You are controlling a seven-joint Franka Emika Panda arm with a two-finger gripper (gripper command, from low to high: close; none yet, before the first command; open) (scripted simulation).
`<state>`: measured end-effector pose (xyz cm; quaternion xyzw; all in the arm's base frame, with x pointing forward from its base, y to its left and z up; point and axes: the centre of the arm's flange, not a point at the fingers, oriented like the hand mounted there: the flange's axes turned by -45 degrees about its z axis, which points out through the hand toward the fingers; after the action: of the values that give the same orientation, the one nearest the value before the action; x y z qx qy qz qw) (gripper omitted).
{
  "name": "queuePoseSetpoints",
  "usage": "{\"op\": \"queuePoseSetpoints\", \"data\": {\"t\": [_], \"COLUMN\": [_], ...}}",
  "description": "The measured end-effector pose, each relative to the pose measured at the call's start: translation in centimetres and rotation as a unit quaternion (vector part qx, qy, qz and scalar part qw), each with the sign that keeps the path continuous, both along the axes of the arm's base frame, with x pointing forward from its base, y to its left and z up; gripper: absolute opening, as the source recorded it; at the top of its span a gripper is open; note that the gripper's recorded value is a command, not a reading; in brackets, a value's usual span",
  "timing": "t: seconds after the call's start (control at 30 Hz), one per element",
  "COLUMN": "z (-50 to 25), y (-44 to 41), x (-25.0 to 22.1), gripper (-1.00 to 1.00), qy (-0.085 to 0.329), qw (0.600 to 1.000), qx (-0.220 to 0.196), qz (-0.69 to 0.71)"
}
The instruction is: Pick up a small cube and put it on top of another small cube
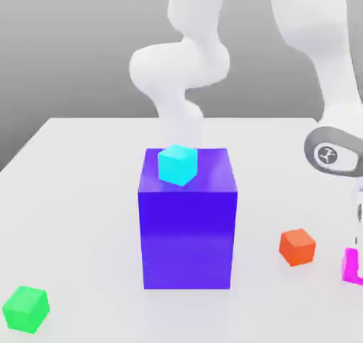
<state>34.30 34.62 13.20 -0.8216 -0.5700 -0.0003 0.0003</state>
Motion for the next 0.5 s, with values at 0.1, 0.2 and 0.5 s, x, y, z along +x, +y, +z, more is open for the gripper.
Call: {"op": "queuePoseSetpoints", "data": {"t": [0.1, 0.2, 0.5], "z": [0.0, -0.1, 6.5], "y": [0.0, 0.0, -8.9], "x": [0.0, 0.0, 7.6], "gripper": [-1.0, -1.0, -1.0], "qy": [0.0, 0.0, 0.0], "qw": [1.0, 1.0, 0.987], "qx": [0.0, 0.0, -0.007], "qz": [0.0, 0.0, -0.16]}}
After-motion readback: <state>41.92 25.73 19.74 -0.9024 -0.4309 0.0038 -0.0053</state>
